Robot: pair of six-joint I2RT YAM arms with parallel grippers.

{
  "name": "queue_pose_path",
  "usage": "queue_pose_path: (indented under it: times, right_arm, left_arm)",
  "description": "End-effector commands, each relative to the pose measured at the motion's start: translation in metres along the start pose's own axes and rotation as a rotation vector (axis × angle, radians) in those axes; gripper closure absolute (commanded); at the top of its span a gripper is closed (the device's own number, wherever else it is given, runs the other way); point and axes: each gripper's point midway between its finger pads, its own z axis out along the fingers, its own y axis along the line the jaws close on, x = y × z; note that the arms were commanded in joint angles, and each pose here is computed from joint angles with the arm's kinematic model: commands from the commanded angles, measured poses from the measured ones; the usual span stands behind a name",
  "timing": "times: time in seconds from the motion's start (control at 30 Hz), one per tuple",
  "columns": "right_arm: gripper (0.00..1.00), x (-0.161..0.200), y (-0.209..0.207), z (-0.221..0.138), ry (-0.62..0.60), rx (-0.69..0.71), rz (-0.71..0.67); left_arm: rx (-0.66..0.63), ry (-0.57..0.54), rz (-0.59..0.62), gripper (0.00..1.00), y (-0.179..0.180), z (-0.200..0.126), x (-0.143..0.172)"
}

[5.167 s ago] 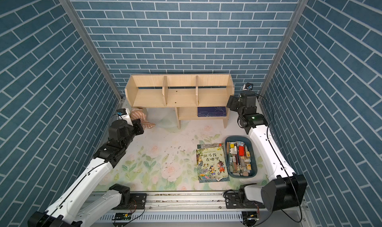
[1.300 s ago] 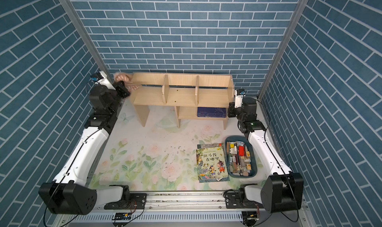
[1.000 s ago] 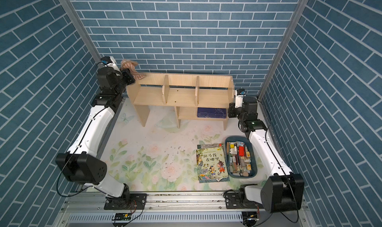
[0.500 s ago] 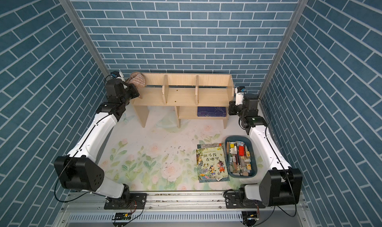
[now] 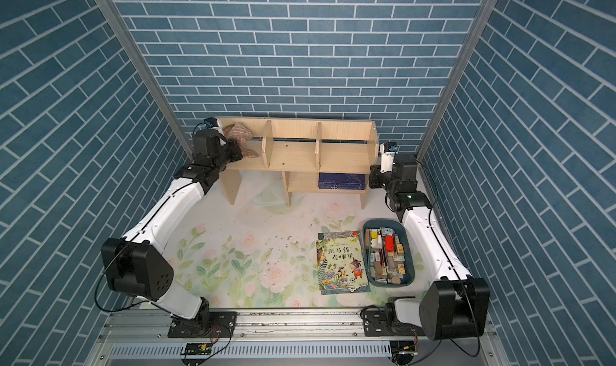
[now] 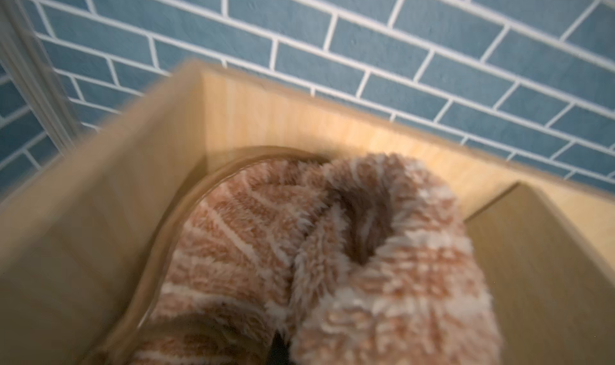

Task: Wipe the bookshelf clean with a cloth
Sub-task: Wipe the dust from the shelf.

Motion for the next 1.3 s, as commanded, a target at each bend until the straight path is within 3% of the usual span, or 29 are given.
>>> queue_pose_path:
  times: [0.0, 0.17, 0.27, 0.33, 0.4, 0.57, 0.9, 1.0, 1.13, 1.27]
  right_arm:
    - [1.00, -0.017, -0.002, -0.016, -0.062, 0.002, 0.129]
    - [1.00, -0.021, 0.000, -0.019, -0.065, -0.002, 0.123]
    - [1.00, -0.023, 0.002, -0.022, -0.073, -0.010, 0.120]
    - [1.00, -0.022, 0.002, -0.023, -0.076, -0.011, 0.119]
    - [1.00, -0.021, 0.002, -0.023, -0.073, -0.011, 0.119]
    - [1.00, -0.019, 0.002, -0.022, -0.067, -0.009, 0.114]
    - [1.00, -0.017, 0.001, -0.021, -0.065, -0.005, 0.108]
    - [1.00, -0.019, -0.001, -0.019, -0.063, 0.004, 0.105]
    - [1.00, -0.024, -0.004, -0.014, -0.059, 0.017, 0.106]
    - [1.00, -0.029, -0.002, -0.012, -0.069, 0.002, 0.117]
  left_arm:
    - [-0.009, 0.054, 0.015, 0.95, 0.006, 0.008, 0.027]
    - [0.025, 0.010, -0.013, 0.45, 0.000, -0.006, 0.016]
    - [0.064, -0.044, -0.021, 0.34, -0.010, -0.020, -0.008]
    - [0.078, -0.075, -0.022, 0.15, -0.015, -0.029, -0.026]
    - [0.079, -0.102, -0.023, 0.09, -0.018, -0.037, -0.041]
    - [0.019, -0.119, -0.028, 0.13, -0.010, -0.038, -0.049]
    - [0.068, 0.012, -0.032, 0.31, -0.017, 0.008, 0.000]
    - [0.058, 0.044, -0.040, 0.44, -0.014, 0.009, 0.019]
    - [0.009, 0.020, -0.068, 0.78, -0.003, 0.000, 0.021]
    - [-0.090, -0.040, -0.062, 0.93, 0.012, -0.011, 0.003]
